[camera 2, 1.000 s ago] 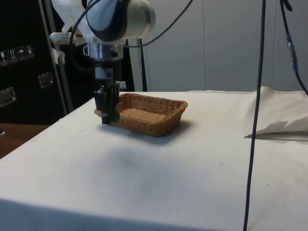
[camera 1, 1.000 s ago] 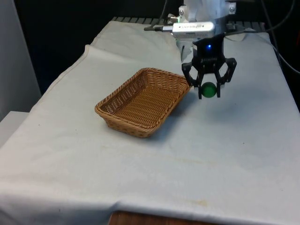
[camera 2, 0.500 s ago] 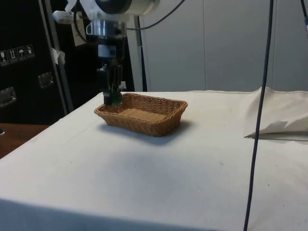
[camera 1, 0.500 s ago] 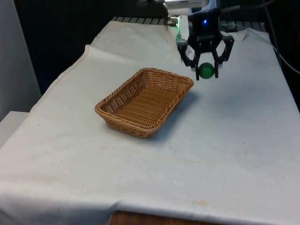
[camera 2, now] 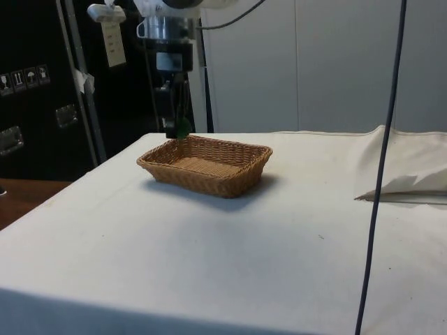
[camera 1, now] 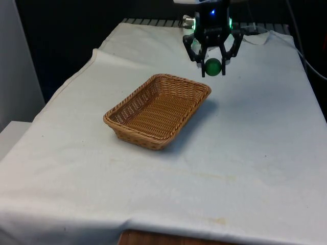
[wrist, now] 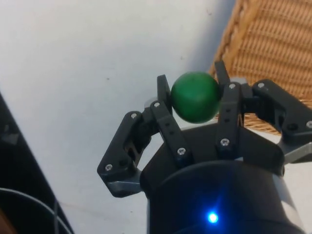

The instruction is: Pick up the ball and place it into the basket.

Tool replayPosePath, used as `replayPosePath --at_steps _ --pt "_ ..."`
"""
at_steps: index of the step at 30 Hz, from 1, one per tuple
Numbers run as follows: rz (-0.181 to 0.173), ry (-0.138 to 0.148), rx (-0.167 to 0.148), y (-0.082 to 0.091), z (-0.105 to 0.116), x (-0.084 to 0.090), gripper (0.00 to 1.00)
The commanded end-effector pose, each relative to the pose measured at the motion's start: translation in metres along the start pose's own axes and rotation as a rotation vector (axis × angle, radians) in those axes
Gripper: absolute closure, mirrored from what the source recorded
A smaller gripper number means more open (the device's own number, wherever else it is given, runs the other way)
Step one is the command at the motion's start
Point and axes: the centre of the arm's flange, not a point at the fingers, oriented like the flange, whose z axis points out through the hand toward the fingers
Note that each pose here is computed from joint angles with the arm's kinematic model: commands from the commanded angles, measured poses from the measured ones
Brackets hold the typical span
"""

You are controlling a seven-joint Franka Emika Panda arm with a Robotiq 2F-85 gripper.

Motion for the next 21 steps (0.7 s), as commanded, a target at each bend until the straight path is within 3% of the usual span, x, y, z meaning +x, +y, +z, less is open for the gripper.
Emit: replayPosePath --at_steps 1,2,3,4,10,11,21 --pt "0.0 -0.005 -0.023 0.006 -0.001 -0.001 1.0" --pt "-0.001 -0.006 -0.029 0.008 -0.001 -0.001 1.0" --pt "-0.003 -0.003 -0.013 0.005 -0.001 -0.001 1.0" --pt "-0.003 -0.006 -0.034 0.01 -0.002 -0.002 1.0" --pt "-0.006 -0.01 -0.06 0.029 -0.003 -0.007 1.0" --pt "-0.005 -0.011 -0.052 0.026 -0.004 -0.006 1.0" --pt "0.005 -0.012 -0.087 0.059 0.016 -0.023 1.0"
